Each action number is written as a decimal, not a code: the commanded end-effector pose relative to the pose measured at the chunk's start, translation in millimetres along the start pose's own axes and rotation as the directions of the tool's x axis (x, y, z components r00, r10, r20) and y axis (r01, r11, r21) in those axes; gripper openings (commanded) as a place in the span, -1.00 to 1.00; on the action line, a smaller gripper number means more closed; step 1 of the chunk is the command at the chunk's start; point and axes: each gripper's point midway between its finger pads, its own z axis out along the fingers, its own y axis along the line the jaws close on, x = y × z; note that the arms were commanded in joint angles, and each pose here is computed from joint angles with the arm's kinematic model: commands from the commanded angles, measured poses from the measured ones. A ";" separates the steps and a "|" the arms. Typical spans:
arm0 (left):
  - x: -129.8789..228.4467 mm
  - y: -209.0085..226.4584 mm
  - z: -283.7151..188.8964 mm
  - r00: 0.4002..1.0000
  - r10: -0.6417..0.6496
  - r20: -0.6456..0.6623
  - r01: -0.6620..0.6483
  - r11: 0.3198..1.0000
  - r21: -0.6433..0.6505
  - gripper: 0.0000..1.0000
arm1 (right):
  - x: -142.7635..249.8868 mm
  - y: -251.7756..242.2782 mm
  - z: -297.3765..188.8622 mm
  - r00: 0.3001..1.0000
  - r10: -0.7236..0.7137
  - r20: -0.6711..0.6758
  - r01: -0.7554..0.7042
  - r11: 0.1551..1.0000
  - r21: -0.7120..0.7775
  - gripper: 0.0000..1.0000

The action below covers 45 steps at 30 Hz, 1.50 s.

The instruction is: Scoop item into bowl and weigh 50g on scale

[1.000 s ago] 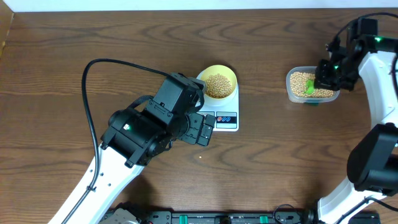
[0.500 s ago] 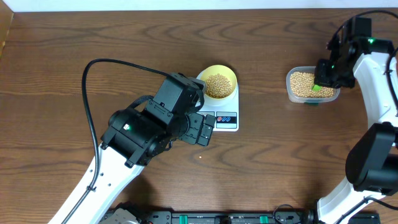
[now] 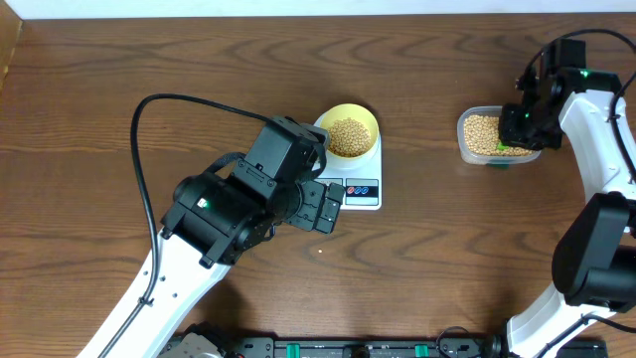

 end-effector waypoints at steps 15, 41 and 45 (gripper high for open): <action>-4.9 -0.1 -7.9 1.000 0.004 0.029 -0.004 1.000 0.003 1.00 | -30.1 38.9 -75.3 0.978 -0.091 0.189 0.125 0.976 -0.176 0.99; -4.9 -0.1 -7.9 1.000 0.004 0.029 -0.004 1.000 0.003 1.00 | 135.3 18.1 -307.8 0.774 -0.091 0.626 0.146 0.989 -0.036 0.99; -4.9 -0.1 -7.9 1.000 0.004 0.029 -0.004 1.000 0.003 1.00 | 173.3 14.9 -306.4 0.744 -0.027 0.668 0.104 0.992 -0.075 0.99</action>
